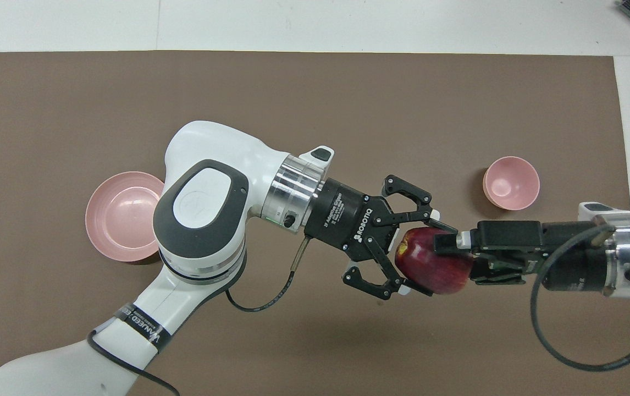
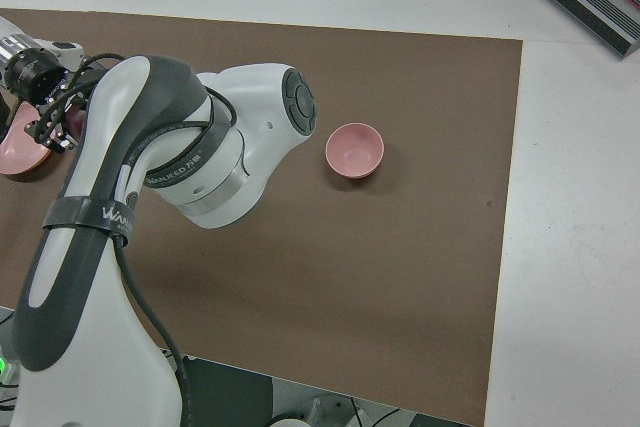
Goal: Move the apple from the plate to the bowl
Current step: 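Carry the apple toward the right gripper with the left gripper, then grasp the apple with the right gripper and open the left gripper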
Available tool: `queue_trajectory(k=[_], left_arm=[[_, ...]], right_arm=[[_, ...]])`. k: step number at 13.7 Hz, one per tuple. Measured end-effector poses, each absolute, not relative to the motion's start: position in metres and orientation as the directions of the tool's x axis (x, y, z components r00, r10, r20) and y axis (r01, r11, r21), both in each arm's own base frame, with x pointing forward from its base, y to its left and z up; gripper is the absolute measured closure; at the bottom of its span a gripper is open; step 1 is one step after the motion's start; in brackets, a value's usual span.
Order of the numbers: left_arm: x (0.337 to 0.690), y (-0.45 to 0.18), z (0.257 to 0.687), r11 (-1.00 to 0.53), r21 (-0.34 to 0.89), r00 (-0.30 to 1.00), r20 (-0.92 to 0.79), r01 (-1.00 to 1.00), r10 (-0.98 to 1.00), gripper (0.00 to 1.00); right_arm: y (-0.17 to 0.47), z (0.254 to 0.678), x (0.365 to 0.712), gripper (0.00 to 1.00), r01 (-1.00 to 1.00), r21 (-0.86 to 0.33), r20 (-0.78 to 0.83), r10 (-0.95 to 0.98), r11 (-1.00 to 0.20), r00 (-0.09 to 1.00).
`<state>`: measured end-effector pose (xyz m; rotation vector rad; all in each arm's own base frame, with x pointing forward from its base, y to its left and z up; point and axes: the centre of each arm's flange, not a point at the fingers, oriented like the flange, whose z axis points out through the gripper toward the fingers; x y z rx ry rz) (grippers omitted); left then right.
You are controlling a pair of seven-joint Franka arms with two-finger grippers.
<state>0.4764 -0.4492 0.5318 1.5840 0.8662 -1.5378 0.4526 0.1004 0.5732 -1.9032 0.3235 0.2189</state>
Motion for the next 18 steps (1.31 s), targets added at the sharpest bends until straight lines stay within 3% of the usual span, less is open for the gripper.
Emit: queue_trajectory(k=[18], left_arm=[[0.46,-0.471,0.533,-0.478,0.059,0.058,-0.998,0.877,-0.017,0.21]], right_arm=[[0.089,0.568,0.442,0.0,-0.321,-0.883,-0.33,-0.034,-0.342,0.943]])
